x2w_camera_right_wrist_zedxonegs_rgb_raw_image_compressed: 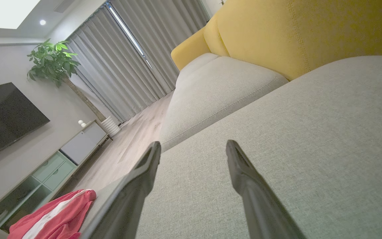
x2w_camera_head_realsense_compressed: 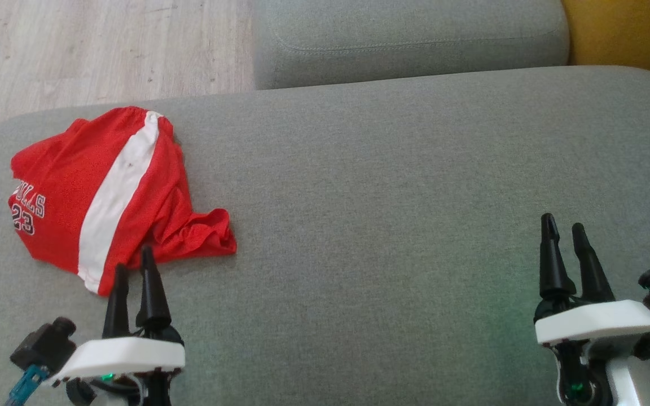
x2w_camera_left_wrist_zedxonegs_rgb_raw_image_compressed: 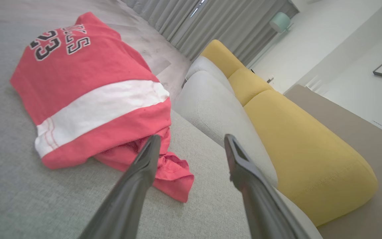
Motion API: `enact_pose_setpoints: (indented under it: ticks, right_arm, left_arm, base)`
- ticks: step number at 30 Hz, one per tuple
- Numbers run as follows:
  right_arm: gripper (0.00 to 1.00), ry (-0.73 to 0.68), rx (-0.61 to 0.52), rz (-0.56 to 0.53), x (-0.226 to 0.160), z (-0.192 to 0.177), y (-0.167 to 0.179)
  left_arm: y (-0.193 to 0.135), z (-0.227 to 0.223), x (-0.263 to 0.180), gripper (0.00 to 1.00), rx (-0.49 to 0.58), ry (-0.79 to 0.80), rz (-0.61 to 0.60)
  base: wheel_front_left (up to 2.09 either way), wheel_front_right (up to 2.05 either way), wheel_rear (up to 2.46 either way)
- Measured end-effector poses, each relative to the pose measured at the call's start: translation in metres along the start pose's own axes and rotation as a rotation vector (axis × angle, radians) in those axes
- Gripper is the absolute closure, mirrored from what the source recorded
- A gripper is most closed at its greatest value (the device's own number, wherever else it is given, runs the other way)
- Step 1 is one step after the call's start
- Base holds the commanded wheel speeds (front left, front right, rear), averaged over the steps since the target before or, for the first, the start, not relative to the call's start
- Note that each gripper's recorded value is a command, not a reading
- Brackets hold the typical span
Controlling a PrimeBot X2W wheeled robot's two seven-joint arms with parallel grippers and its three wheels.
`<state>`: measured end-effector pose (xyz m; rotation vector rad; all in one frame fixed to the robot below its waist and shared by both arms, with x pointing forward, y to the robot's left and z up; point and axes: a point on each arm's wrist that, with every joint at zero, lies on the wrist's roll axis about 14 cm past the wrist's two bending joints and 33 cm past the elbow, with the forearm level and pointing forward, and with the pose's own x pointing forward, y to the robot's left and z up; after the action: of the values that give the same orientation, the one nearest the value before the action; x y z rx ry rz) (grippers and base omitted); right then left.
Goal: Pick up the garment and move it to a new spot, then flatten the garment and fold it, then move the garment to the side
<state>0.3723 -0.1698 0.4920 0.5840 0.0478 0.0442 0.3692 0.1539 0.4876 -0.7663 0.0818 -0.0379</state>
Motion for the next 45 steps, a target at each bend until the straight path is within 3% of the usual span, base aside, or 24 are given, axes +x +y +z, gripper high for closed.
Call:
enact_pose_setpoints:
  ticks: [25, 45]
  right_arm:
    - [0.00, -0.041, -0.380, 0.091, 0.003, 0.005, 0.023]
    - [0.00, -0.087, -0.613, 0.184, 0.006, 0.005, 0.047]
  left_arm:
    - [-0.032, -0.013, 0.003, 0.00, 0.403, -0.004, -0.111]
    - [-0.053, -0.018, 0.003, 0.00, 0.715, -0.058, -0.195]
  base:
    - [0.00, 0.00, 0.00]
    - [0.00, 0.00, 0.00]
